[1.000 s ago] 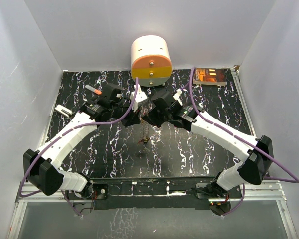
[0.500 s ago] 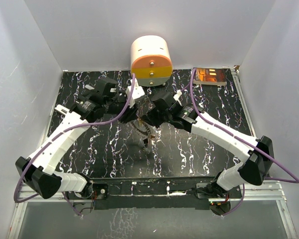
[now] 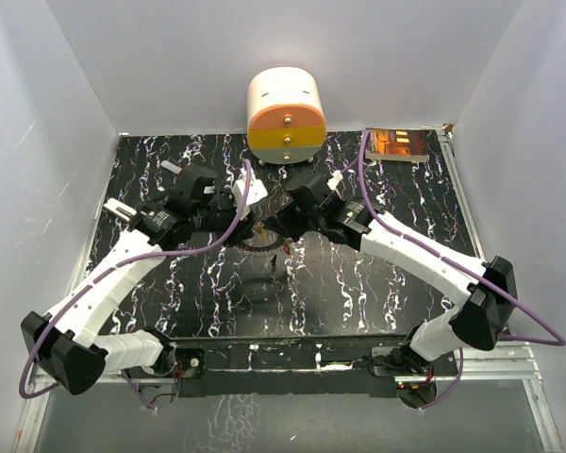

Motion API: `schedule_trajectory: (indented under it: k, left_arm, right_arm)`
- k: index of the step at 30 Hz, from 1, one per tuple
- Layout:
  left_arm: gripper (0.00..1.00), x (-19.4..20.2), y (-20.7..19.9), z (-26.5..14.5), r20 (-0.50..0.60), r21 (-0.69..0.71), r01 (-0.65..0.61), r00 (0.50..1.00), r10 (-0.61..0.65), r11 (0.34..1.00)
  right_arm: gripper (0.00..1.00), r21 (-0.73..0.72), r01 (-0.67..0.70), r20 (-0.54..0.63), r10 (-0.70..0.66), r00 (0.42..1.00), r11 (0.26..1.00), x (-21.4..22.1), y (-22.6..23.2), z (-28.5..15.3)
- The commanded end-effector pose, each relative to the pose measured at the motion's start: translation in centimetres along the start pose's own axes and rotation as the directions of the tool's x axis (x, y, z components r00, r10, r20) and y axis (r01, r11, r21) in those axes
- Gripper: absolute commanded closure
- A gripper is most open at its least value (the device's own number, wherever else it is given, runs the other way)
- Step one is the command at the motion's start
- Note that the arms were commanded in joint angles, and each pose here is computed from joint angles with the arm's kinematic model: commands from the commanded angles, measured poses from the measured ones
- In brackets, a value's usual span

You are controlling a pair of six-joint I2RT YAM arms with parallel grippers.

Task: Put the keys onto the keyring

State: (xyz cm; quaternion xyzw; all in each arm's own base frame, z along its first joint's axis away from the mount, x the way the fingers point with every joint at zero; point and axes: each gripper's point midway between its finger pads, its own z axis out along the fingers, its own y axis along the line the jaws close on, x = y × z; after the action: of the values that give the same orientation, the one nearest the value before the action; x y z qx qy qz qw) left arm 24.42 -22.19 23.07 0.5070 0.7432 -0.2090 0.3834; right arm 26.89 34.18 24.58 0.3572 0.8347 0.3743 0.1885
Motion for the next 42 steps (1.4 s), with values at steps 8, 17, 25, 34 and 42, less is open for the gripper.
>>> schedule_trajectory:
  k: [8, 17, 25, 34, 42]
  left_arm:
    - [0.63, -3.4, 1.4, -0.8, 0.161, -0.103, 0.005, 0.987, 0.011, 0.995]
    - [0.63, -3.3, 0.3, -0.4, 0.178, -0.05, 0.025, 0.984, -0.016, 0.998]
    - [0.63, -3.6, -0.3, -0.5, 0.189, -0.018, 0.031, 0.982, -0.027, 0.999]
    - [0.83, -2.9, -0.4, 0.0, 0.181, -0.014, 0.035, 0.983, -0.032, 0.999]
    - [0.88, -2.6, -1.4, -0.1, 0.181, 0.028, 0.025, 0.983, -0.03, 0.999]
  right_arm:
    - [0.92, -0.139, -0.057, -0.052, 0.05, 0.997, 0.989, 0.8, 4.6, -1.2]
    - [0.92, -0.152, -0.054, -0.035, 0.049, 0.998, 0.987, 0.4, 4.8, -1.6]
    - [0.92, -0.155, -0.057, -0.038, 0.052, 0.998, 0.986, 0.4, 4.9, -1.4]
    - [0.92, -0.171, -0.057, -0.041, 0.051, 0.998, 0.984, 0.5, 5.4, -1.7]
    - [0.92, -0.178, -0.061, -0.04, 0.055, 0.998, 0.982, 0.4, 5.6, -1.9]
